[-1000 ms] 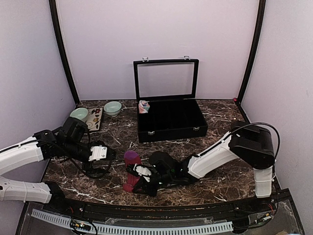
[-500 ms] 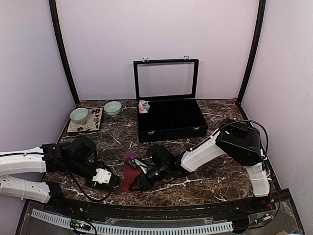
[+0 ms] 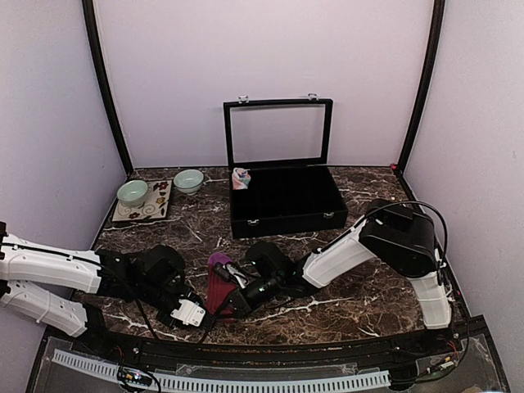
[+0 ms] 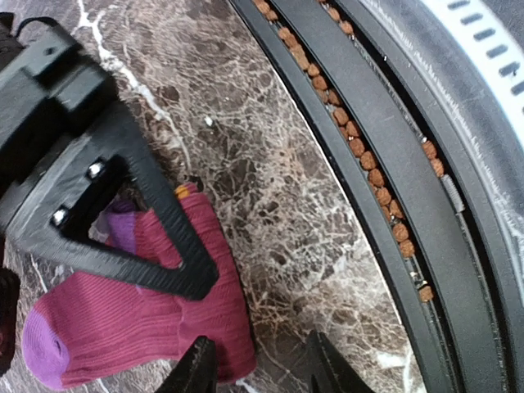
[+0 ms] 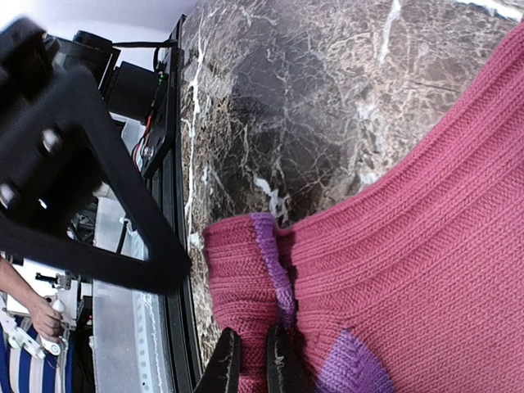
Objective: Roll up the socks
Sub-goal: Roll the sock at the center of the board.
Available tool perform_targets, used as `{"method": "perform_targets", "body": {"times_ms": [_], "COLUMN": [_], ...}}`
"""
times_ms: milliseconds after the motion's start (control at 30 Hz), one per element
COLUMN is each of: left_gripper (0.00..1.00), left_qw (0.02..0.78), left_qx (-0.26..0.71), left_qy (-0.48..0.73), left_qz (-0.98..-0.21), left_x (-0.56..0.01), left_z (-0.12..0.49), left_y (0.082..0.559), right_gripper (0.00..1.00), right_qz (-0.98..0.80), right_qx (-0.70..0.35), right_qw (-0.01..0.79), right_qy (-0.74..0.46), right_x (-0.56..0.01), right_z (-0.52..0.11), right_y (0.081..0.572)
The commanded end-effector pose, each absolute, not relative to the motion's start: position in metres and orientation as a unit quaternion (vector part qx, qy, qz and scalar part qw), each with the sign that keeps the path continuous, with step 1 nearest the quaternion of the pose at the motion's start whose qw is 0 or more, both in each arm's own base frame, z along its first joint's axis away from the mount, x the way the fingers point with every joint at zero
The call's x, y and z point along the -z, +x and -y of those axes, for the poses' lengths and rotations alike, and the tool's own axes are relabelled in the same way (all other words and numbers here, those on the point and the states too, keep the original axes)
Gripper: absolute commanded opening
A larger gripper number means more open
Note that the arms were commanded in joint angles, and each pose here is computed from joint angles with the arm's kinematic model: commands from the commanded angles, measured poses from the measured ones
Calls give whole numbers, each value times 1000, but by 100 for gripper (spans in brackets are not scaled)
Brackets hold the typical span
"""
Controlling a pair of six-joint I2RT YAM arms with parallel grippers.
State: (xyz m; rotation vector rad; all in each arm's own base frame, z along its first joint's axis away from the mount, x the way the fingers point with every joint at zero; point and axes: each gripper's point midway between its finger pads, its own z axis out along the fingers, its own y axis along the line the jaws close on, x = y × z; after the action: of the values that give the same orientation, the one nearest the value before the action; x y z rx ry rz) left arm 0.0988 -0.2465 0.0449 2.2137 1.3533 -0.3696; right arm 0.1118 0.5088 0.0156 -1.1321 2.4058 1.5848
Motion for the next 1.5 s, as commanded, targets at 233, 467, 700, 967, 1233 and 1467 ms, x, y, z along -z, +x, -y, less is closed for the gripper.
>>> {"method": "perform_targets", "body": {"times_ms": [233, 467, 700, 967, 1233, 1467], "left_gripper": [38, 39, 19, 12, 0, 0], "left_qw": [272, 265, 235, 149, 121, 90], "left_qx": [73, 62, 59, 39, 50, 57], "left_qy": [838, 836, 838, 837, 832, 821], "left_qz": [-467, -476, -489, -526, -540, -560], "left_x": [-39, -32, -20, 7, 21, 29], "left_z": [259, 257, 255, 244, 230, 218], "left_y": [116, 119, 120, 122, 110, 101], "right_gripper": [0, 0, 4, 10, 89, 99], "right_qz": [-902, -901, -898, -895, -898, -910], "right_qx": [-338, -344, -354, -361, -355, -312], "right_qw": [-57, -55, -47, -37, 4, 42], "right_qy": [-262, -259, -256, -259, -258, -269], "right_x": [107, 102, 97, 88, 70, 62], "right_z": [-435, -437, -441, -446, -438, -410], "right_y": [116, 116, 118, 122, 132, 139]}}
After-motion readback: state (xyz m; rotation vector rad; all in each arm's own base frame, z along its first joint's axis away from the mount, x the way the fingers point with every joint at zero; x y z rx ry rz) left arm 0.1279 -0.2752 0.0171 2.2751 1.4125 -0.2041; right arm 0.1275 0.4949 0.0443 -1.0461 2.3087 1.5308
